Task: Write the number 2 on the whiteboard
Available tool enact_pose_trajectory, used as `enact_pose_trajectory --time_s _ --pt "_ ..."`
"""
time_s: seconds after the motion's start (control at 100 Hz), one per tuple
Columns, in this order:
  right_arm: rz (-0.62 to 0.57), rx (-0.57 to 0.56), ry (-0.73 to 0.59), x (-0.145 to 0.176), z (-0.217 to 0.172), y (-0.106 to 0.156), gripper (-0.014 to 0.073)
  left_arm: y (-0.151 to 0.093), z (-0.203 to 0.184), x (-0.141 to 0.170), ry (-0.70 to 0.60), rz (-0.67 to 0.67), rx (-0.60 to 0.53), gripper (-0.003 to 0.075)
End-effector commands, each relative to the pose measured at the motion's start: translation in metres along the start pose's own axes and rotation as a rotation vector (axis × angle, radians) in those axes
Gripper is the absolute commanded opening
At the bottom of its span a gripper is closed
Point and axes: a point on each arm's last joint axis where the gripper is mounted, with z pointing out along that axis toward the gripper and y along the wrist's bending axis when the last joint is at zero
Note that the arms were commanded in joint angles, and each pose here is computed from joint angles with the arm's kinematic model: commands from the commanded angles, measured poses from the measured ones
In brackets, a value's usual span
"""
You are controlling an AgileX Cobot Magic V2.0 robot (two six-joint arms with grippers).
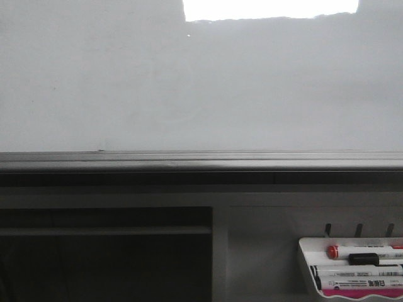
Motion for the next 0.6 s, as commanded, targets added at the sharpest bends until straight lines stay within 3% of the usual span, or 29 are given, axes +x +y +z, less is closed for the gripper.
enact_pose_trajectory --time_s 0.0,0.17,0.34,0.59 --pt "-0.025 -0.052 -0.019 -0.018 0.000 0.006 0.0298 -0.021 -0.028 -0.015 -0.076 0.121 0.072 -0.0020" --pt "-0.118 -0.210 0.097 -0.032 0.017 0.022 0.0298 -0.067 -0.046 -0.004 0.034 0.291 0.285 -0.0020" --pt "-0.242 -0.443 0.202 -0.041 0.036 0.047 0.0298 -0.112 -0.059 0.012 0.144 0.445 0.491 -0.0020" --pt "-0.426 -0.731 0.316 -0.048 0.055 0.081 0.0298 -0.163 -0.089 0.023 0.092 0.609 0.724 -0.0020"
